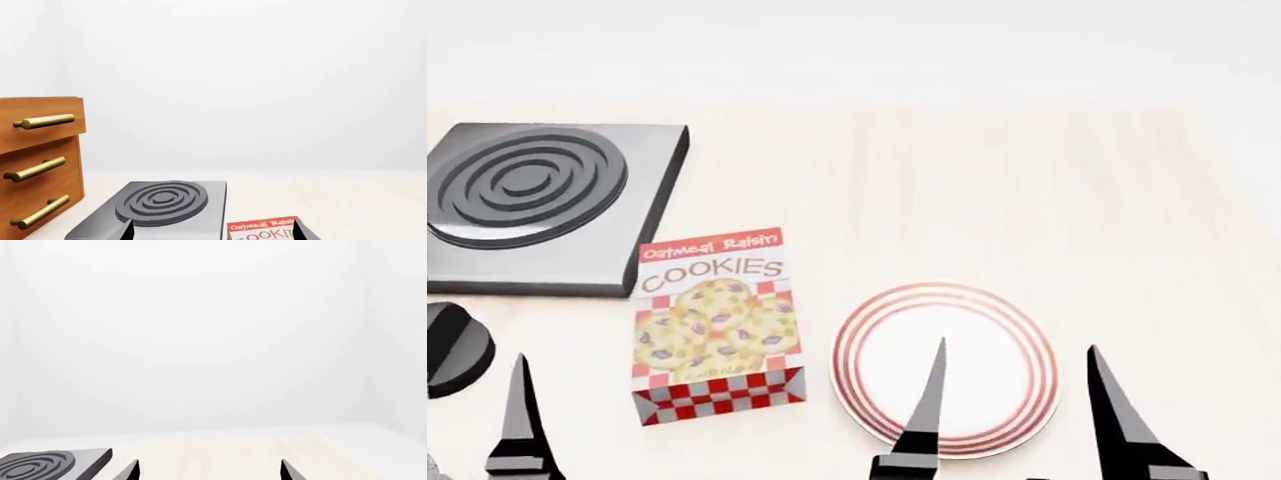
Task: Pick the akita bowl from table center and place it on the plate.
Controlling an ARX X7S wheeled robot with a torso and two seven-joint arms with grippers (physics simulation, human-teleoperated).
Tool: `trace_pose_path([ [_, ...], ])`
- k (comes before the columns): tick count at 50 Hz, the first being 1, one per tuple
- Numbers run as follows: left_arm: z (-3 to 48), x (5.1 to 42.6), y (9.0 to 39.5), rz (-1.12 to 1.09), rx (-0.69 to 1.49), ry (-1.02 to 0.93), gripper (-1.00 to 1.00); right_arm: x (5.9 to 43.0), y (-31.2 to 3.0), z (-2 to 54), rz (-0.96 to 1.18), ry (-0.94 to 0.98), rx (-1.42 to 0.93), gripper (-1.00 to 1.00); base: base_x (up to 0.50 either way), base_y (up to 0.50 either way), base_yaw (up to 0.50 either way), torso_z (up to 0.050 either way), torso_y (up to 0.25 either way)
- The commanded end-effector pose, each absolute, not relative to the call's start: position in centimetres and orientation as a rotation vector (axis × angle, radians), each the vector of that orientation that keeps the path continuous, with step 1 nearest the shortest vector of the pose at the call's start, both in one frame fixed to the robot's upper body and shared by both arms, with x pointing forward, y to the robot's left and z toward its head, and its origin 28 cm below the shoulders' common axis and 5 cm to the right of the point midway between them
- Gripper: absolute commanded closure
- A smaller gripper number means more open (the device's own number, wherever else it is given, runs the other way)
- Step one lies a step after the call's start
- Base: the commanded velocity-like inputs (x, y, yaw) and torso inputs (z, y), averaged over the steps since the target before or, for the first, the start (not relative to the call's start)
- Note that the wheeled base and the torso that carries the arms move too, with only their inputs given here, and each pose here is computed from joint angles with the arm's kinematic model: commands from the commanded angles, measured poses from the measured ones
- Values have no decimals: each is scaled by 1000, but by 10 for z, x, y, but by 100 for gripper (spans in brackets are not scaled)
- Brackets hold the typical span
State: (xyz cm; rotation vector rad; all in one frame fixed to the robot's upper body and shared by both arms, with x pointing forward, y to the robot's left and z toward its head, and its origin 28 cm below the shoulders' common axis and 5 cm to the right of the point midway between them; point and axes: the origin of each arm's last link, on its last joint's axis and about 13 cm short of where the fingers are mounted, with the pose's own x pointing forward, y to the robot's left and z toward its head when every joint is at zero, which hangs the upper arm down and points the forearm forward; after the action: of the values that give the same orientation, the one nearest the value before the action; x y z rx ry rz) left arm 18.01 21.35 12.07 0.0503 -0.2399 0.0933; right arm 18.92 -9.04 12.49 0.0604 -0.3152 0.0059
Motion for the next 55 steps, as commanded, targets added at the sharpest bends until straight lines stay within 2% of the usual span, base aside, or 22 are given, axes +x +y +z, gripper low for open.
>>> trace_pose_path([
  [1, 119, 183, 215, 106, 49, -224, -100, 190, -92, 125, -3, -317, 50, -100, 0, 0, 0, 0, 0],
  [14, 126, 181, 220, 152, -13, -144, -100, 189, -91, 126, 8, -327, 38, -100, 0, 0, 0, 0, 0],
  [26, 137, 182, 231, 244, -289, 79, -100, 190, -90, 125, 13, -313, 36, -100, 0, 0, 0, 0, 0],
  [36, 144, 178, 234, 285, -490, 169, -100, 190, -91, 125, 13, -304, 35, -100, 0, 0, 0, 0, 0],
  [45, 151, 177, 236, 393, -506, 205, -100, 190, -91, 125, 16, -301, 28, -100, 0, 0, 0, 0, 0],
  [55, 160, 175, 239, 493, -460, 159, -100, 190, -90, 126, 18, -300, 28, -100, 0, 0, 0, 0, 0],
])
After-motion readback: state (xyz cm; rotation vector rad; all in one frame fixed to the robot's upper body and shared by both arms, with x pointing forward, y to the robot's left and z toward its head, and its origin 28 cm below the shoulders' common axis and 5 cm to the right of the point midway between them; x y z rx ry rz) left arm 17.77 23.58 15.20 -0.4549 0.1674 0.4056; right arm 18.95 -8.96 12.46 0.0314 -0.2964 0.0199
